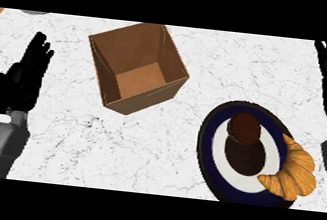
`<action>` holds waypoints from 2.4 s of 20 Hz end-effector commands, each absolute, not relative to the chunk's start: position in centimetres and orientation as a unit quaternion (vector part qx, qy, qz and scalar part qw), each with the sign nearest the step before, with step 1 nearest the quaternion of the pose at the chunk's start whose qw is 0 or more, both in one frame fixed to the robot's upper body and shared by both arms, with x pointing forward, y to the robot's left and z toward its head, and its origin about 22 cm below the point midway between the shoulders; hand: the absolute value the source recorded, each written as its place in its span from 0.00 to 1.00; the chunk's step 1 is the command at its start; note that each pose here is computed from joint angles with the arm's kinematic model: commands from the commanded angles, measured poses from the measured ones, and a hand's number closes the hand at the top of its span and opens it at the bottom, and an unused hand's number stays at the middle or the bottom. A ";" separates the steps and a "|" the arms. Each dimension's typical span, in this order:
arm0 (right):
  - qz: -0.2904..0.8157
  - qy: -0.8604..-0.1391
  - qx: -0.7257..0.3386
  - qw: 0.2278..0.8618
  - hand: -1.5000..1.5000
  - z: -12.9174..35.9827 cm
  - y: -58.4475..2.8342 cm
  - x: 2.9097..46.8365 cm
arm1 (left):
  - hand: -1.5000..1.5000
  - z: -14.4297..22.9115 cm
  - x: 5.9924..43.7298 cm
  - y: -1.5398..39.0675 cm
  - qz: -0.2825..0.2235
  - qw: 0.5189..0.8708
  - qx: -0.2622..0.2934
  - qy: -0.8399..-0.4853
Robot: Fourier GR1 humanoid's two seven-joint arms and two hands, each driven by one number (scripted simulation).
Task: Pick the cupcake from the plate and place it in the cardboard box
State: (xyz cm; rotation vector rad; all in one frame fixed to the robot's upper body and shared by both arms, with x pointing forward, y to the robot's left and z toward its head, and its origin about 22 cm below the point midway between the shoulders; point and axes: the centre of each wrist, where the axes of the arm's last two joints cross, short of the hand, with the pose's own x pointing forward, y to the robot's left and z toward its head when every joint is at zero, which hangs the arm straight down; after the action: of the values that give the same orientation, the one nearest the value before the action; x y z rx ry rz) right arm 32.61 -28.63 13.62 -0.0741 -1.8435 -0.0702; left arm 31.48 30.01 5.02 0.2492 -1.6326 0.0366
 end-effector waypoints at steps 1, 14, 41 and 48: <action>-0.012 -0.806 -0.010 0.592 0.00 14.8 -28.1 33.7 | 0.50 4.1 31.9 29.4 0.001 0.694 0.113 -0.711; -0.011 -0.835 -0.105 0.540 0.00 4.2 -28.1 31.6 | 0.50 2.9 25.5 27.7 -0.090 0.726 0.171 -0.660; 0.528 -0.505 -0.233 0.641 0.00 12.4 -24.4 29.8 | 0.50 0.8 23.7 29.2 -0.100 0.730 0.180 -0.652; 0.539 -0.475 -0.253 0.648 0.00 9.2 -25.3 28.4 | 0.50 -0.3 25.1 27.2 -0.091 0.728 0.175 -0.656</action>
State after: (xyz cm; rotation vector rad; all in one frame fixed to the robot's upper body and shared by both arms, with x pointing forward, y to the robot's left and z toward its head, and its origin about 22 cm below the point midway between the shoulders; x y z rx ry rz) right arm 28.89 -25.24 10.48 -0.5593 -1.1136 1.2144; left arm 24.10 28.40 0.52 0.3776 -1.4420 -0.1960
